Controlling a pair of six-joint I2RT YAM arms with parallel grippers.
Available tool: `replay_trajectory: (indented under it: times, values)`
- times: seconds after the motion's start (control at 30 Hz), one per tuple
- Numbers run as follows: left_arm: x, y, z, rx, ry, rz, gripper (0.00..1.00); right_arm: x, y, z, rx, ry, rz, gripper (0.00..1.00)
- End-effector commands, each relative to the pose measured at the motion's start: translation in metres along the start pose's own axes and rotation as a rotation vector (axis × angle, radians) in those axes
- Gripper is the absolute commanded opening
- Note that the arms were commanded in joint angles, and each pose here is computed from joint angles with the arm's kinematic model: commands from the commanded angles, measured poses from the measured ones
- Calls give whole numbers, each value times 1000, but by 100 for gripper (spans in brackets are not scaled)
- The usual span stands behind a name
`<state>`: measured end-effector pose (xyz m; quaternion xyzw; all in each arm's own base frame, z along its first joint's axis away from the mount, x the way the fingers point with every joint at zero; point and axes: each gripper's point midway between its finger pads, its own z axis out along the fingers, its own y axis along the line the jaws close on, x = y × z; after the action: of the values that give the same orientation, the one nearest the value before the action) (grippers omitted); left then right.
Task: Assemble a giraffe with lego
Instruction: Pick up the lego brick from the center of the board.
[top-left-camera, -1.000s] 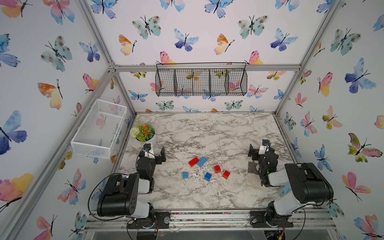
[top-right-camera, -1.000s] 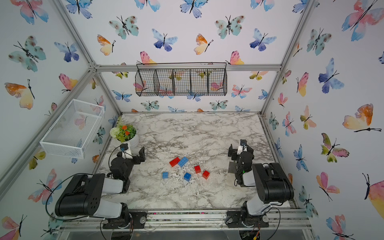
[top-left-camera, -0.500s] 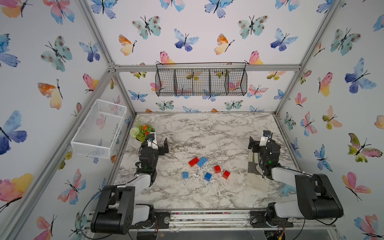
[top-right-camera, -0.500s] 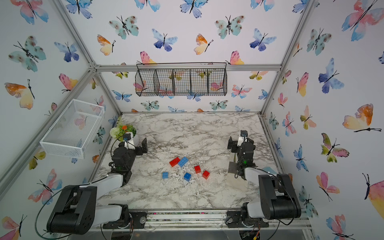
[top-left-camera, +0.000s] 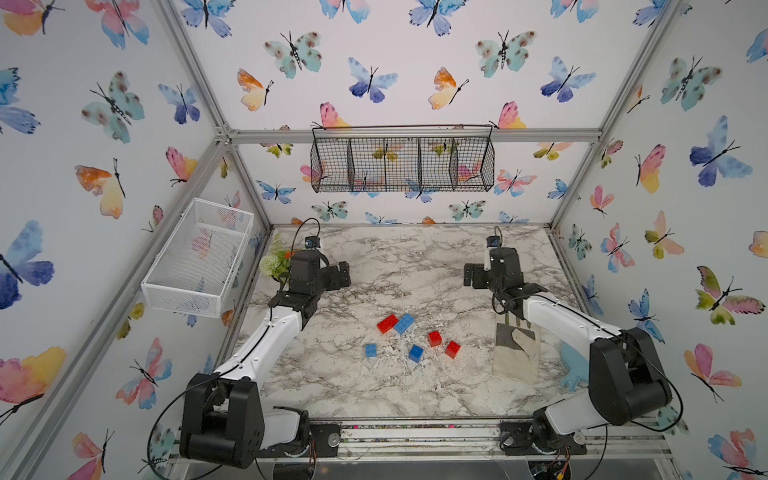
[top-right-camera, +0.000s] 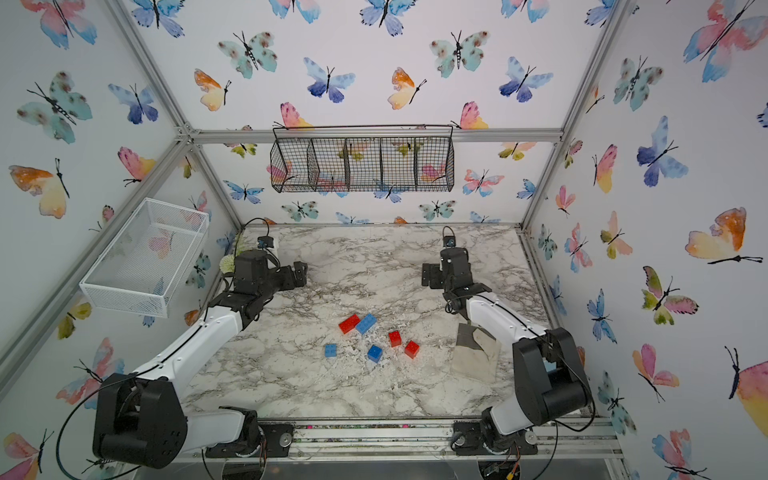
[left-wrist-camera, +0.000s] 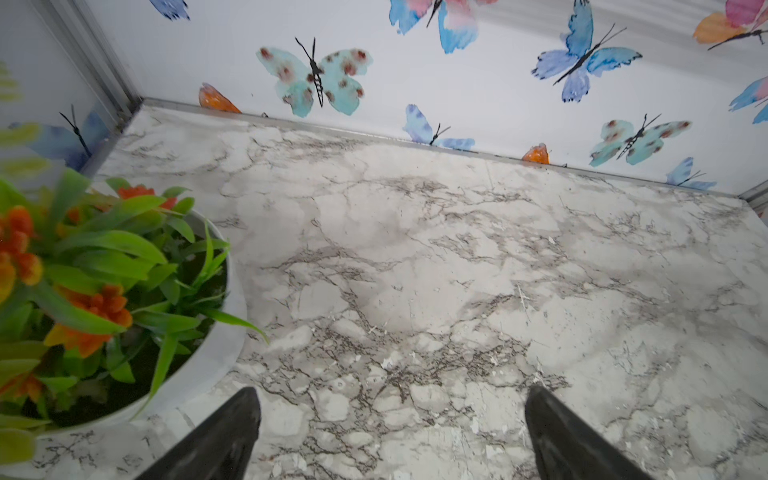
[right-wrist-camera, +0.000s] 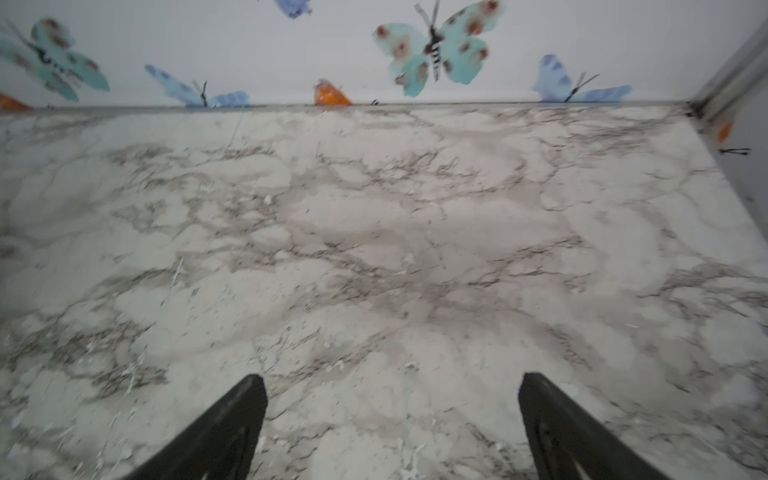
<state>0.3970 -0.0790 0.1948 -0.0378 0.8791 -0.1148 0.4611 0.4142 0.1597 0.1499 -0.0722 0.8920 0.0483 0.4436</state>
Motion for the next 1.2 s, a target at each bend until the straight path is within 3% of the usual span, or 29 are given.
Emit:
replay_trajectory:
  times: [0.0,0.27,0.53,0.9,1.17]
  values:
    - [61,-4,-5,26,255,-42,98,35,27,-7,17,158,-94,99]
    - [96,-14,-21,123,325,-23,98,55,97,-18,-214,220,-112,95]
    - [118,-29,-37,233,395,-49,98,91,151,-24,-446,345,-273,93]
    - [126,-38,-54,301,397,-77,98,120,188,-28,-555,398,-436,92]
    - [127,-41,-52,313,405,-102,98,133,198,-20,-551,415,-501,93]
